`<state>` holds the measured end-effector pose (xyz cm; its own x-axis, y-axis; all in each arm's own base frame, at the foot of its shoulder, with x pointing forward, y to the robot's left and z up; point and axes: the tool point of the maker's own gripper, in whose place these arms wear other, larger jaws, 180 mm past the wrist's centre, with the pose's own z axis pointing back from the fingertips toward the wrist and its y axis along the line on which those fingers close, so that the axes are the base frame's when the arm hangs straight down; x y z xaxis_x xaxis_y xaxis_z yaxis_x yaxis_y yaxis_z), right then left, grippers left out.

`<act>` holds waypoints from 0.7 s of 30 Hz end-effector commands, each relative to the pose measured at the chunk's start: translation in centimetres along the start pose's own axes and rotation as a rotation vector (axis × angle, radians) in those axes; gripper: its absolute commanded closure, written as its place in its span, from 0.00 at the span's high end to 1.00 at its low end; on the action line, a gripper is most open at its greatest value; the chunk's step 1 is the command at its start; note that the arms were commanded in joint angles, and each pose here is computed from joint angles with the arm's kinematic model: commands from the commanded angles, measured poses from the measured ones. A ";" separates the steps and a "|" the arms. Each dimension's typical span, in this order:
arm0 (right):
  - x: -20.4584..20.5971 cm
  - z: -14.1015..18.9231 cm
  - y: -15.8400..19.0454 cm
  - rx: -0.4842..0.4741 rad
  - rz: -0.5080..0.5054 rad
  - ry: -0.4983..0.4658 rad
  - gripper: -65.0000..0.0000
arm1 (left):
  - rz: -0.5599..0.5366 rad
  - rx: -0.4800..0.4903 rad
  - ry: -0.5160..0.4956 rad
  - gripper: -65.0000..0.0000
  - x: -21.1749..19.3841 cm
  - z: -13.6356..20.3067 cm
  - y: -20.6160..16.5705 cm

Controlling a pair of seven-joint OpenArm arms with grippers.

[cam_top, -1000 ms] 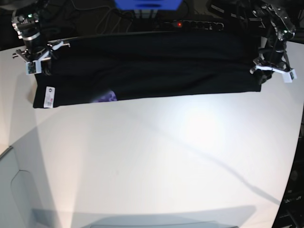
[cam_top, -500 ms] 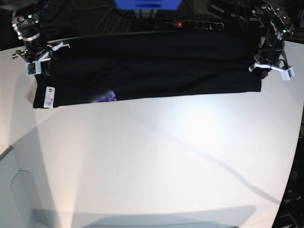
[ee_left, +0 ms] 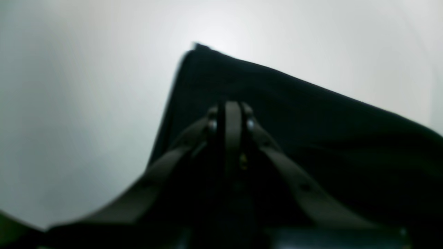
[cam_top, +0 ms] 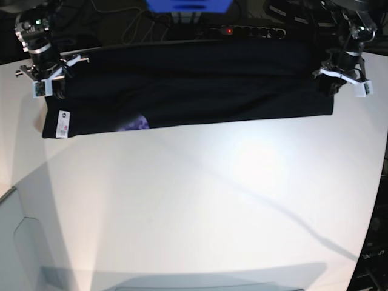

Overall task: Fold the T-shirt properly
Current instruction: 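Hold both ends of the black strip with the left and right grippers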

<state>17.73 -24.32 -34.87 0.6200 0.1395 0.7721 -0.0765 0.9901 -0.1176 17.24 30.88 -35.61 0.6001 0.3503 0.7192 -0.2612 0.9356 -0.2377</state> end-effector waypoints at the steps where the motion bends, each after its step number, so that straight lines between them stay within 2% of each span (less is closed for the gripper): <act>1: 1.0 0.3 -0.3 -0.004 0.011 -0.037 0.00 | -0.045 0.003 -0.013 0.00 0.7 0.4 0.4; 4: 1.0 0.3 -0.3 -0.004 0.010 -0.037 0.00 | -0.084 0.029 0.009 0.04 0.4 0.4 0.9; 9: 1.0 0.3 -0.3 -0.005 0.010 -0.037 0.00 | -0.111 0.052 0.040 0.29 -0.4 0.7 1.5; 11: 0.9 0.3 -0.4 -0.007 0.010 -0.037 0.00 | -0.110 0.056 0.053 0.36 -0.9 1.0 1.7; 16: 0.9 0.4 -0.4 -0.007 0.008 -0.038 0.00 | -0.087 0.070 0.081 0.37 -2.0 1.0 2.5; 21: 1.1 0.3 -0.4 -0.007 0.010 -0.041 0.00 | -0.039 0.125 0.078 0.37 -2.3 1.6 4.9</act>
<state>17.65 -24.51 -34.86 0.6217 0.1388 0.7709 -0.0716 0.9901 -0.1205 12.87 34.24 -38.33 0.6863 0.3367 0.6447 -0.3369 0.9327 -0.1285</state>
